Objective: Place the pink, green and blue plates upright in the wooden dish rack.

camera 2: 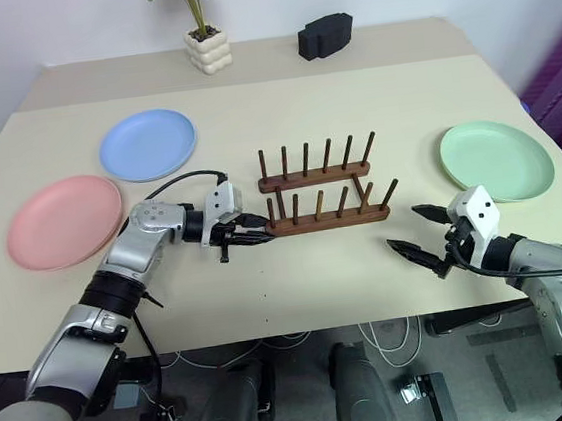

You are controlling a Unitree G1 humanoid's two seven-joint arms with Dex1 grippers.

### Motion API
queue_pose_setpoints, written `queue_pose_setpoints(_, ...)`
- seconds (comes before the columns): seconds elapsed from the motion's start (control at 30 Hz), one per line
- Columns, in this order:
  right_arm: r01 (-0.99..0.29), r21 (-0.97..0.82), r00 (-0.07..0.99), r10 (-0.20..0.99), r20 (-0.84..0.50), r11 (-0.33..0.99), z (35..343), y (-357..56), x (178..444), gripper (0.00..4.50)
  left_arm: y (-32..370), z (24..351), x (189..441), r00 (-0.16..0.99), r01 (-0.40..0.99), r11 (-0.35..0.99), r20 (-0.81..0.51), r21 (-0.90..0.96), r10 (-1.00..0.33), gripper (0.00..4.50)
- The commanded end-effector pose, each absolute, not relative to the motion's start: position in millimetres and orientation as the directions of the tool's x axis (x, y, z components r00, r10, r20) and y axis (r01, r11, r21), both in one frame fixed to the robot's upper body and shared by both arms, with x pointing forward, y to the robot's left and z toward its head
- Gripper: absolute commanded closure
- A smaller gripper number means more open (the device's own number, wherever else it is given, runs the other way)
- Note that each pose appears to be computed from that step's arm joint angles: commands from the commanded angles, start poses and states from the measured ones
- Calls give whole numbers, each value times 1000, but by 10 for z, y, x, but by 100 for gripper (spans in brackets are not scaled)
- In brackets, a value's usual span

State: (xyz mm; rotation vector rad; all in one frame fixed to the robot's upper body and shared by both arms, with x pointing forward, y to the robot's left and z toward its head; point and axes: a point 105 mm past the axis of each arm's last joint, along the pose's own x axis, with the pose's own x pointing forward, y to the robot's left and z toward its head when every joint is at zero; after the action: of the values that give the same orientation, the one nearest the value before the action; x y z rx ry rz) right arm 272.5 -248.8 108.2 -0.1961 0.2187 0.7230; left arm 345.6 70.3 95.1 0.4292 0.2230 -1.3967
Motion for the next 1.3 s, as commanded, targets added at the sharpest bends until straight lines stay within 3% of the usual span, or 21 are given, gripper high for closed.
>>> queue_pose_setpoints(0.03, -680, -135, 728, 643, -236, 720, 1189, -2427, 2753, 0, 774, 1065, 3539, 235, 965, 169, -378, 201, -895, 179)
queue_pose_setpoints(0.1, -685, -134, 723, 646, -243, 716, 1181, -2417, 2762, 0, 836, 1050, 3549, 266, 957, 196, -385, 214, -884, 85)
queue_pose_setpoints(0.13, -688, -134, 720, 648, -248, 713, 1175, -2415, 2764, 0, 882, 1036, 3553, 290, 951, 219, -389, 216, -874, 85)
queue_pose_setpoints(0.2, -700, -127, 707, 656, -265, 703, 1147, -2405, 2763, 54, 975, 1036, 3507, 315, 947, 266, -374, 178, -872, 77)
queue_pose_setpoints(0.23, -705, -126, 701, 659, -271, 698, 1138, -2400, 2761, 83, 998, 1042, 3479, 319, 947, 274, -368, 168, -873, 135)
queue_pose_setpoints(0.37, -731, -114, 672, 681, -290, 673, 1104, -2350, 2738, 282, 1031, 1059, 3273, 292, 956, 264, -350, 125, -890, 322)
queue_pose_setpoints(0.43, -741, -111, 660, 691, -295, 662, 1094, -2320, 2733, 397, 1006, 1069, 3152, 263, 965, 244, -338, 97, -904, 436)
queue_pose_setpoints(0.47, -748, -110, 653, 695, -300, 655, 1085, -2304, 2730, 448, 982, 1065, 3078, 240, 971, 226, -336, 81, -911, 450)
queue_pose_setpoints(0.57, -761, -116, 637, 700, -324, 639, 1036, -2262, 2734, 448, 861, 1039, 2875, 178, 984, 168, -344, 61, -922, 450)
queue_pose_setpoints(0.73, -741, -158, 660, 667, -345, 652, 962, -2242, 2830, 448, 608, 893, 2825, 198, 979, 163, -394, 121, -897, 450)
queue_pose_setpoints(0.87, -726, -205, 679, 636, -366, 657, 896, -2223, 2922, 448, 493, 781, 2943, 287, 955, 226, -409, 192, -866, 450)
queue_pose_setpoints(1.0, -681, -276, 726, 576, -377, 678, 819, -2236, 3069, 448, 502, 681, 3204, 459, 888, 407, -397, 212, -795, 450)
queue_pose_setpoints(1.3, -646, -332, 761, 546, -351, 687, 772, -2188, 3254, 448, 459, 730, 3301, 529, 848, 490, -345, 201, -775, 450)
